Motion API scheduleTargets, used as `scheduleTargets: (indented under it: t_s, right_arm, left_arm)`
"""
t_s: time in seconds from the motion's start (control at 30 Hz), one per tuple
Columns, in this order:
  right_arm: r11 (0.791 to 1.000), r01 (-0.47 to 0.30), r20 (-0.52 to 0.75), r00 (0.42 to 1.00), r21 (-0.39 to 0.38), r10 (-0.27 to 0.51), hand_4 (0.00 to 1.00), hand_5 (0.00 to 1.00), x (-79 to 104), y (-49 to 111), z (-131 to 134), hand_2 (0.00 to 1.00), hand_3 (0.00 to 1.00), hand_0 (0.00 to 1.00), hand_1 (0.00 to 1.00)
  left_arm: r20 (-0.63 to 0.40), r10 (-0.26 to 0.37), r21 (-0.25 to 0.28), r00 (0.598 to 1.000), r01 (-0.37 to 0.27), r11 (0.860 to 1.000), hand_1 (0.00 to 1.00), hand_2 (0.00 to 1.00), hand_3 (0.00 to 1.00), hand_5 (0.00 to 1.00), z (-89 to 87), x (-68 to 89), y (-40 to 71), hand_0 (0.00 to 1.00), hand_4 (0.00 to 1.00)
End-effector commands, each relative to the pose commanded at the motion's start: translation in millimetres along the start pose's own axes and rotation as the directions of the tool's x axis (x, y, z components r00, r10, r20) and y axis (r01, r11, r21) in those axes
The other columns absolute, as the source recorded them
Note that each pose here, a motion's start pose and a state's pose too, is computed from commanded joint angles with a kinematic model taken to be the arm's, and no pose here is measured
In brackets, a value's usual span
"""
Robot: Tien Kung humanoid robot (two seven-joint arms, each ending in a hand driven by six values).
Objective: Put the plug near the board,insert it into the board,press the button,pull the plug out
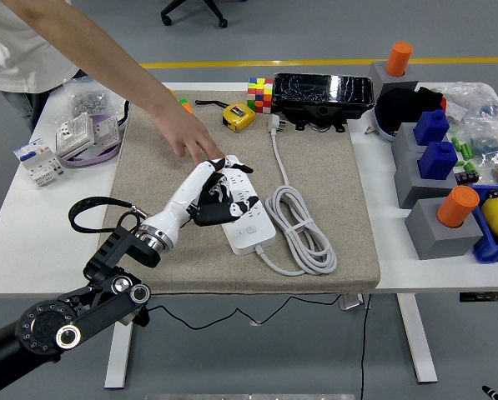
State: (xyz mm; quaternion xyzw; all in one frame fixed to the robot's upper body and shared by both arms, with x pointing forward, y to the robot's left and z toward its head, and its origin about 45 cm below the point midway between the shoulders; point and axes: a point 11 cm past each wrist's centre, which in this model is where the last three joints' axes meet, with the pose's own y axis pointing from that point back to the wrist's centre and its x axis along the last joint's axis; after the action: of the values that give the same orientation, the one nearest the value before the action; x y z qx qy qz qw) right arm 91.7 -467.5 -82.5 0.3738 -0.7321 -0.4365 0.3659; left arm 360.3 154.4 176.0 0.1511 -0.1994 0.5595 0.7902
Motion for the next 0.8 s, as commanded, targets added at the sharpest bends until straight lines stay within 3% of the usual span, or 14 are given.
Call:
scheduleTargets:
  t_s: [0.17,0.2,0.37,0.4,0.77,0.8]
  right_arm:
    - [1.0,0.0,-0.001,1.0,-0.002,0.0,0.892,0.411,0.1,0.0,1,0.64,0.551,0.522,0.633]
    - [1.0,0.0,-0.002,1.0,-0.002,0.0,0.892,0.411,0.3,0.0,1,0.64,0.551,0.522,0.633]
    - [1.0,-0.001,0.0,1.0,-0.004,0.001,0.892,0.411,1.3,0.0,1,0.64,0.551,0.522,0.633]
    - [1.0,-0.002,0.0,1.0,-0.005,0.002,0.892,0.411,1.4,0.0,1,0.629,0.552,0.523,0.633]
    - [1.0,0.0,0.0,1.0,-0.003,0.0,0.892,0.411,0.5,0.0,1,0.629,0.552,0.523,0.633]
    - [1.0,0.0,0.0,1.0,-0.003,0.0,0.892,0.411,0.6,0.0,1,0.629,0.552,0.522,0.633]
  left_arm:
    - [0.13,0.063,0.018,0.99,-0.066,0.998,0.416,0.477,0.565,0.183,-13.3,12.0,-9.8,0.402,0.773]
    - [0.162,0.063,0.029,0.985,-0.068,0.997,0.649,0.56,0.578,0.189,-17.1,13.3,-10.9,0.622,0.811]
    - [0.274,0.04,0.086,0.961,-0.066,0.994,0.649,0.56,0.578,0.189,-33.8,14.6,-12.6,0.622,0.811]
    - [0.287,0.039,0.091,0.957,-0.068,0.994,0.731,0.621,0.597,0.192,-36.2,14.7,-12.3,0.685,0.839]
    - [0.334,0.0,0.167,0.942,-0.059,0.984,0.734,0.638,0.61,0.194,-59.4,12.0,-9.8,0.699,0.858]
    - [0.337,-0.004,0.176,0.942,-0.059,0.983,0.643,0.586,0.603,0.184,-61.7,11.8,-9.7,0.607,0.832]
